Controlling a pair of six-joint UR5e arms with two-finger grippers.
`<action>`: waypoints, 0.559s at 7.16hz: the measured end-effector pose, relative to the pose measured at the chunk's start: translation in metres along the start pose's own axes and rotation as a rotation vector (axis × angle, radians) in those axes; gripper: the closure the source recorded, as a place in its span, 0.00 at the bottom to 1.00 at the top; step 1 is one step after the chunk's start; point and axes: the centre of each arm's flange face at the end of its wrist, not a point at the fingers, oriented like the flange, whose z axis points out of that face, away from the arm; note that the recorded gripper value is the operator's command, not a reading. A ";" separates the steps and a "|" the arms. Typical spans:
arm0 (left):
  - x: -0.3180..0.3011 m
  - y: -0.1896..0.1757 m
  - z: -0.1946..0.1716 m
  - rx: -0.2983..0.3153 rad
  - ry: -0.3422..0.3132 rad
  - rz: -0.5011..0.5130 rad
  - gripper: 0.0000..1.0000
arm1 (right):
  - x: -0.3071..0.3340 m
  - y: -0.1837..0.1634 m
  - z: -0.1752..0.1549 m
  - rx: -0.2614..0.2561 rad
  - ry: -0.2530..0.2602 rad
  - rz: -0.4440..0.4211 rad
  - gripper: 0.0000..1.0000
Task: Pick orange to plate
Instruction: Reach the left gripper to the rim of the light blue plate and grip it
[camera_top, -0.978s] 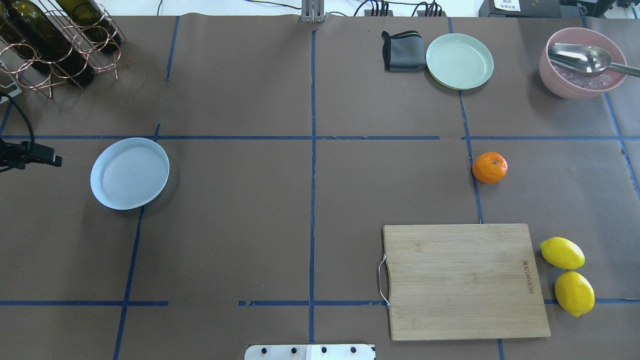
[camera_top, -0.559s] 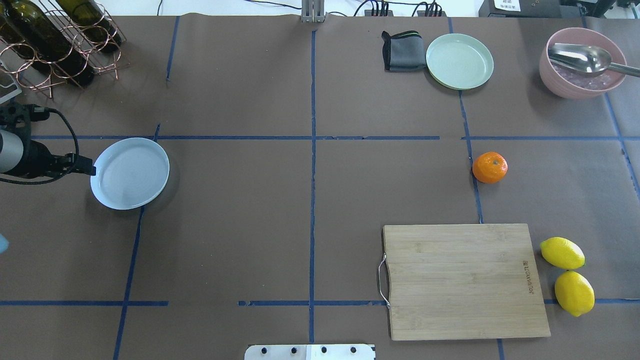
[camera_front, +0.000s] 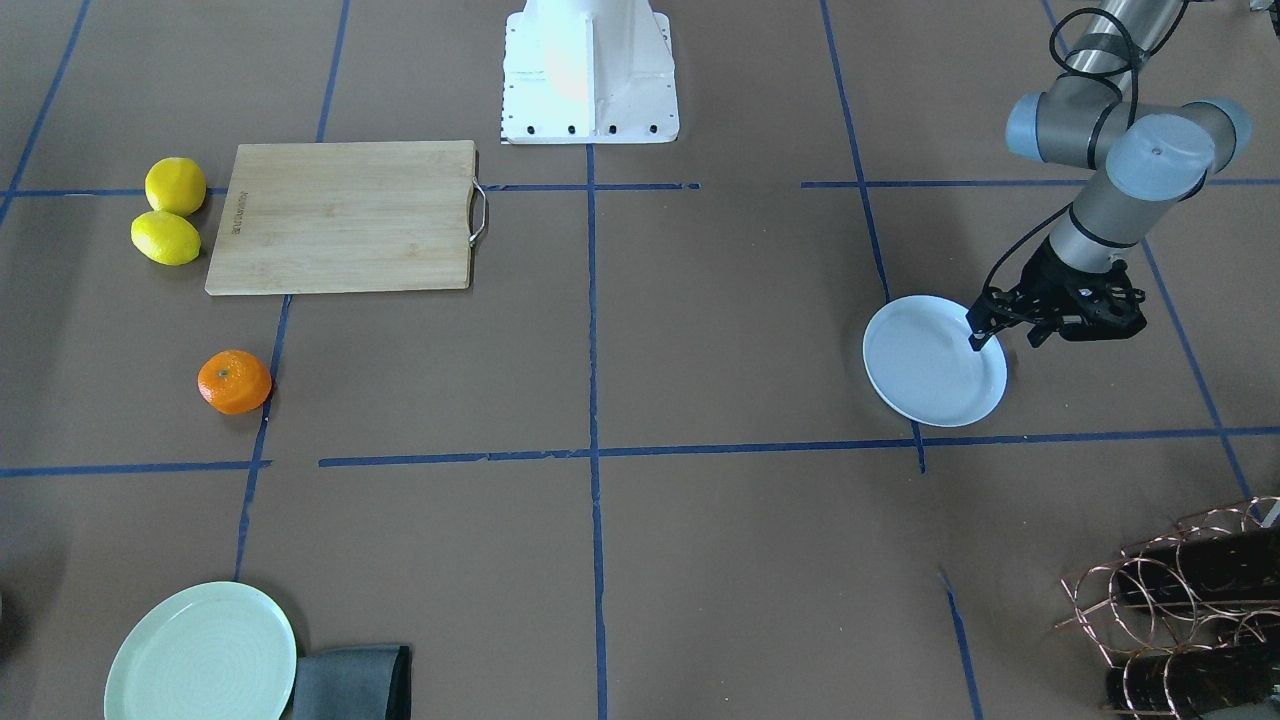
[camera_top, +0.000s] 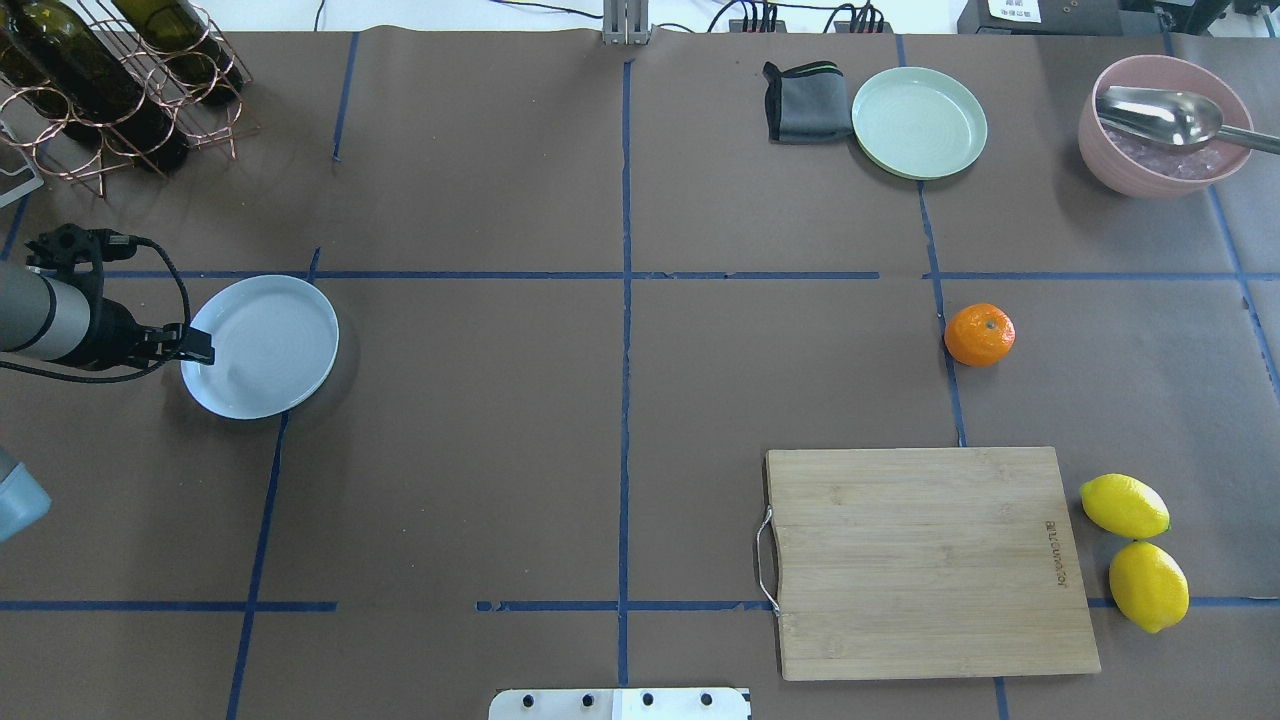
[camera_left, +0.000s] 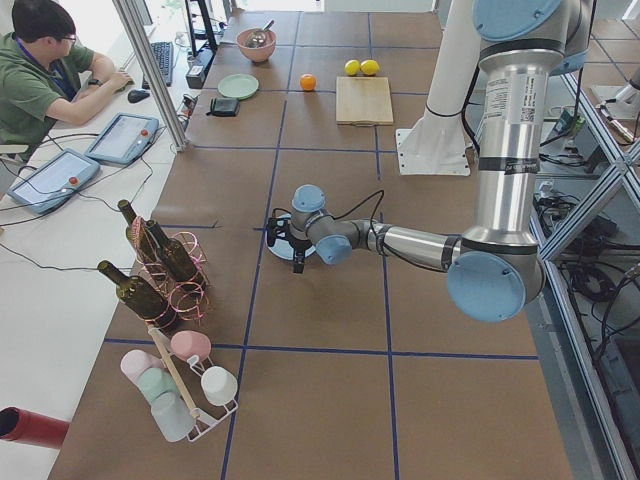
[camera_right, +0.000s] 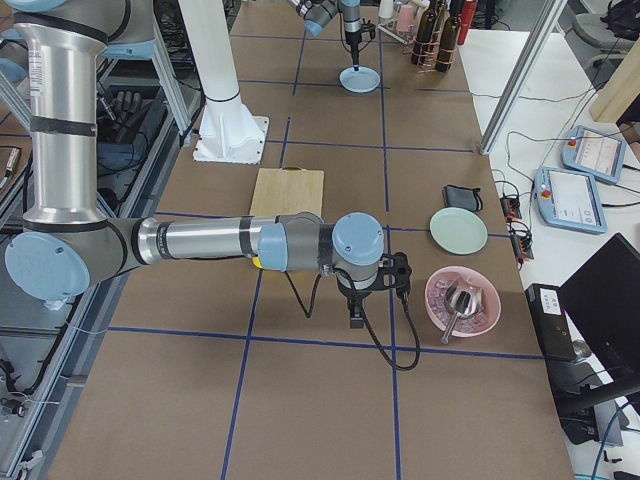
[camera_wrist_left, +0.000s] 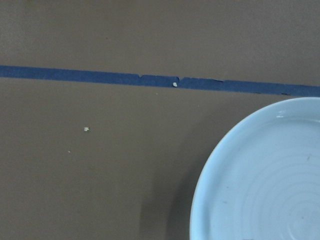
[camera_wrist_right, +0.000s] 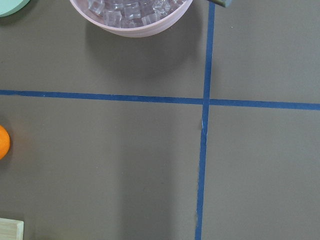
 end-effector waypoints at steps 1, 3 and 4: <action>0.002 0.002 0.002 -0.003 0.000 0.002 0.42 | 0.000 0.000 0.000 0.000 0.000 0.001 0.00; 0.003 0.003 0.003 -0.004 0.000 0.003 0.91 | 0.000 0.000 0.000 0.000 0.000 0.000 0.00; 0.004 0.002 0.002 0.001 -0.001 0.004 1.00 | 0.000 0.000 0.000 0.001 0.000 0.000 0.00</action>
